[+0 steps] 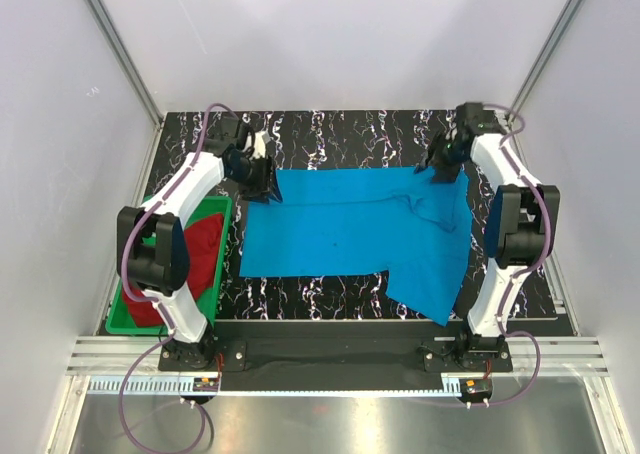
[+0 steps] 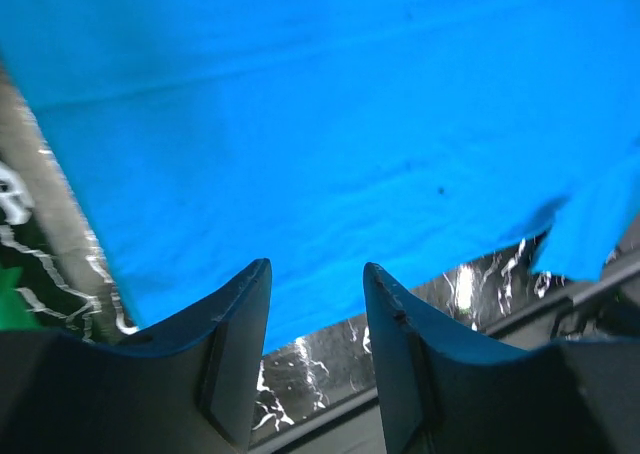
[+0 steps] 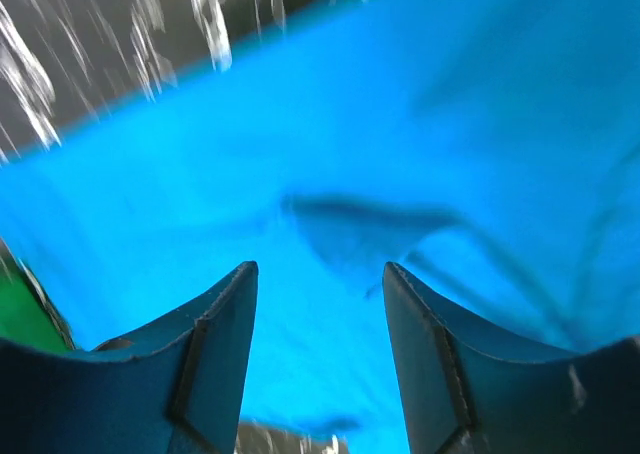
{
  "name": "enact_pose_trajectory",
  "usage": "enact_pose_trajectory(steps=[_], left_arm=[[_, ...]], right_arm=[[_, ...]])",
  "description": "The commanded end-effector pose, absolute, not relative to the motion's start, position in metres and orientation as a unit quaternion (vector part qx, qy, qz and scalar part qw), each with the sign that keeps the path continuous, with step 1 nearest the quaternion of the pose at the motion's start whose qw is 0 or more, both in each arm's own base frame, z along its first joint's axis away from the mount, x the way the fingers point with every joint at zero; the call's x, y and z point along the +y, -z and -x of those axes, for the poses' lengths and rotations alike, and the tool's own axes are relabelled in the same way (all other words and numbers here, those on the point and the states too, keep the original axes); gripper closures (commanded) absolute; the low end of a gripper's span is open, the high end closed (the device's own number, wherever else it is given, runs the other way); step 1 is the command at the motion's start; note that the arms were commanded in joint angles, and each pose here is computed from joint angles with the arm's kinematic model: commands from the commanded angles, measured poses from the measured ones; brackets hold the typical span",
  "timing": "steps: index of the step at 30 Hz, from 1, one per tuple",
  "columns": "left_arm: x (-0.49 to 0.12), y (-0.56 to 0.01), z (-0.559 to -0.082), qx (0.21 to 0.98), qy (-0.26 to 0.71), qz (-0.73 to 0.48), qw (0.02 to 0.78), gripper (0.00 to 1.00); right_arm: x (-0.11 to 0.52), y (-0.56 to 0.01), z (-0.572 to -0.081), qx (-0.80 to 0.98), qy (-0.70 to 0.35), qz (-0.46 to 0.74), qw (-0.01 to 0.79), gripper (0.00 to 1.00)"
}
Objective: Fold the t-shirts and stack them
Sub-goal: Fold the tshirt
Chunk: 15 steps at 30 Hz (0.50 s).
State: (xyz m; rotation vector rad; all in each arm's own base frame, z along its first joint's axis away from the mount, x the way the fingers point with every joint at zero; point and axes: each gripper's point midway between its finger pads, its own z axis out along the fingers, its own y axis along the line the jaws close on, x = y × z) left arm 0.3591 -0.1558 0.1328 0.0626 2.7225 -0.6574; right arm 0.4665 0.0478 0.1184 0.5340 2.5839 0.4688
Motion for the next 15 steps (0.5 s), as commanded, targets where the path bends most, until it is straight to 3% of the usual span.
enact_pose_trajectory(steps=[1, 5, 15], left_arm=[[-0.171, -0.150, -0.356, 0.942, 0.273, -0.056, 0.189, 0.53], [-0.179, -0.152, -0.357, 0.937, 0.291, -0.062, 0.184, 0.55], [-0.185, -0.150, -0.353, 0.935, 0.298, -0.068, 0.179, 0.55]], right_arm=[[0.064, -0.120, -0.451, 0.937, -0.204, -0.161, 0.234, 0.41], [0.068, -0.100, -0.438, 0.949, -0.196, -0.152, 0.193, 0.56], [0.080, -0.071, -0.426, 0.953, -0.189, -0.168, 0.169, 0.52]])
